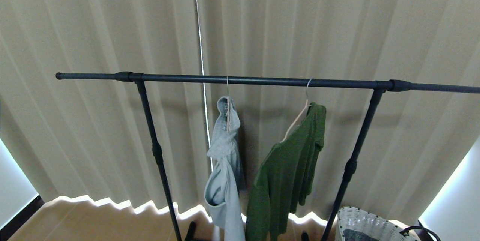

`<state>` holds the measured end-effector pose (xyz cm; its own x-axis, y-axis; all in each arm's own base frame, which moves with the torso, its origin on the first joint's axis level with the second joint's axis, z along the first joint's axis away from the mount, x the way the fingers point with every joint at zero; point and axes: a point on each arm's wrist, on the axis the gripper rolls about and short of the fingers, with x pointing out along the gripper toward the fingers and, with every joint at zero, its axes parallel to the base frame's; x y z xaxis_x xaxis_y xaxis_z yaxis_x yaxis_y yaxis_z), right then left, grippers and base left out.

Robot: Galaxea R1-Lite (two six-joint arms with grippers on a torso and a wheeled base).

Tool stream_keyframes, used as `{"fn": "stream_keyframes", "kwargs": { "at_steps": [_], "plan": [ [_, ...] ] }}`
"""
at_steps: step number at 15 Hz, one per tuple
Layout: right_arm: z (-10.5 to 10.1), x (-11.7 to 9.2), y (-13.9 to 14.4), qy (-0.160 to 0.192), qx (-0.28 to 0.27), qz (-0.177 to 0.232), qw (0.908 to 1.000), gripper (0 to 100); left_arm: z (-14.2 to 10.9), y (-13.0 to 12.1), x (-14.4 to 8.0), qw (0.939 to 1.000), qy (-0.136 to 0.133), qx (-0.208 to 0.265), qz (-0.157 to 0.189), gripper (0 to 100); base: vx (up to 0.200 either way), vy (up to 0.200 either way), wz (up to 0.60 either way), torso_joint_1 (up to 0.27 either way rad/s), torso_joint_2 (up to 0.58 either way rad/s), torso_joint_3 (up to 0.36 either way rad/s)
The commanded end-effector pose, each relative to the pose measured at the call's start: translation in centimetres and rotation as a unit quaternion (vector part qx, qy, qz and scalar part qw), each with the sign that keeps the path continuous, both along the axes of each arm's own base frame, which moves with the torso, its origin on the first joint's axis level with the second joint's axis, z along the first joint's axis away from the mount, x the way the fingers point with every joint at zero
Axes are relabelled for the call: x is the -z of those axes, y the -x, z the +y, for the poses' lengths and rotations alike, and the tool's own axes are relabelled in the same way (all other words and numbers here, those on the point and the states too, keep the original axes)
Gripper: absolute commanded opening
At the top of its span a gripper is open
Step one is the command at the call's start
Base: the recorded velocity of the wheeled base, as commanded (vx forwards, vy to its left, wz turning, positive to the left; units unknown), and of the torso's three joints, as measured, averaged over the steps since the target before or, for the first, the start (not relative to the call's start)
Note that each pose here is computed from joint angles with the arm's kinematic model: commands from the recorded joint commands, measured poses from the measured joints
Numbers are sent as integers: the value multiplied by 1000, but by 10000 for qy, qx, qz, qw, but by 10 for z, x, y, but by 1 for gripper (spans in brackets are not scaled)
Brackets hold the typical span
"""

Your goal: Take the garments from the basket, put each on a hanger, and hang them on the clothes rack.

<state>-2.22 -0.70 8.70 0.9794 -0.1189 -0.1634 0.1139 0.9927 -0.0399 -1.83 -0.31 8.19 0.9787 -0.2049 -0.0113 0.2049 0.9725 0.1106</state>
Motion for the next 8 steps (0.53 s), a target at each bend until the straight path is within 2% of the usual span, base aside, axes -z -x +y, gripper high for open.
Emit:
{"fn": "stream_keyframes", "kwargs": {
  "at_steps": [1, 2, 4, 5, 8],
  "plan": [
    [0, 3, -1, -140, 53, -82, 9999, 100, 1, 5, 0, 9981, 73, -485, -370, 100, 0, 0, 0, 0, 0, 0],
    [1, 5, -3, -265, 97, -271, 9992, 100, 2, 5, -2, 9954, 196, -833, -427, 100, 0, 0, 0, 0, 0, 0],
    [4, 7, 1, -293, -1, -760, 9967, 100, 3, 5, -2, 9940, 458, -907, -405, 100, 0, 0, 0, 0, 0, 0],
    [7, 9, 2, -370, -552, -867, 9940, 100, 3, 5, -2, 9939, 466, -907, -412, 100, 0, 0, 0, 0, 0, 0],
    [8, 10, 1, -209, -758, -868, 9931, 100, 3, 5, -2, 9936, 506, -920, -416, 100, 0, 0, 0, 0, 0, 0]
  ]
}}
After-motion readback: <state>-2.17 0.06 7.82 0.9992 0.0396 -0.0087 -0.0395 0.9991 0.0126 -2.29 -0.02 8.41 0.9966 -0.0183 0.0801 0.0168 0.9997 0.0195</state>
